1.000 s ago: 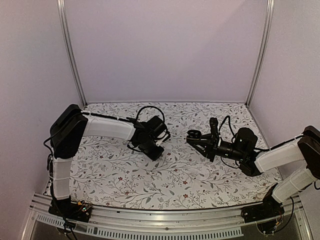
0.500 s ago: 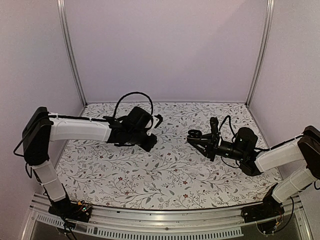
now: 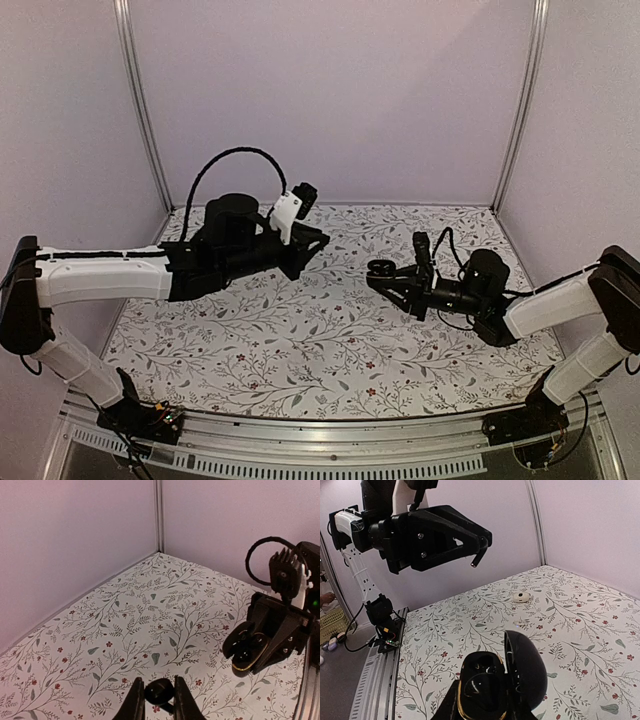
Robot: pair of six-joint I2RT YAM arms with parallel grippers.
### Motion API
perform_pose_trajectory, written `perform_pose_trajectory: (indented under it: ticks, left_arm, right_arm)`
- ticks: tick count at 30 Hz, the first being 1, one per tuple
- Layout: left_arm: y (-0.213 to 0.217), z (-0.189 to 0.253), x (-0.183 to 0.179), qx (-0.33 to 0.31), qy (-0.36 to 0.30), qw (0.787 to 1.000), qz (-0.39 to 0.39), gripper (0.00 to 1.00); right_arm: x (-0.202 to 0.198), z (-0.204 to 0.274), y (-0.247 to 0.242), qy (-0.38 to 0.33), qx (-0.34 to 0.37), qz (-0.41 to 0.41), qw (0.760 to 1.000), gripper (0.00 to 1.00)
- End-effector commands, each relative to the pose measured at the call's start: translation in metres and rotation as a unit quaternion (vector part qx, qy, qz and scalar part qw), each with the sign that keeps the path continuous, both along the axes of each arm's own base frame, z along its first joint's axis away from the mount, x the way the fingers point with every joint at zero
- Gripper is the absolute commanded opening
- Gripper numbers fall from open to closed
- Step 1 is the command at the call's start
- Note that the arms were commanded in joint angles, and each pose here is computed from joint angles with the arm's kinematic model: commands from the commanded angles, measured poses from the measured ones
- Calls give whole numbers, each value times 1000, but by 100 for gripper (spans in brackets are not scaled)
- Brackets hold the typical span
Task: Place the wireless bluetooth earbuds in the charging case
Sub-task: Pick up the left earbud from the center of the board, then insert the left earbud into the left side groove of the charging case.
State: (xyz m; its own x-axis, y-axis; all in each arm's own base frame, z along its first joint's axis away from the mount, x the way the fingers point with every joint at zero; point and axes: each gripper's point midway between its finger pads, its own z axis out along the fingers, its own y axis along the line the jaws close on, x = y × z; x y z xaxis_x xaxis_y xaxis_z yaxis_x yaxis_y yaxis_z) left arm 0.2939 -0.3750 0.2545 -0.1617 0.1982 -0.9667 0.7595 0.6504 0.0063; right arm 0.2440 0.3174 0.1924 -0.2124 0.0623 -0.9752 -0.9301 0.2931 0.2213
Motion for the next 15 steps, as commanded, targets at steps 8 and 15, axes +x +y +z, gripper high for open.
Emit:
perform_pose_trajectory:
  ticks: [8, 15]
  left_arm:
    - [-38, 24, -32, -17, -60, 995, -73, 10]
    - [-55, 14, -38, -2, -58, 994, -93, 9]
  right_arm:
    - [2, 11, 9, 33, 22, 19, 999, 0]
    - [1, 13, 15, 44, 24, 29, 998, 0]
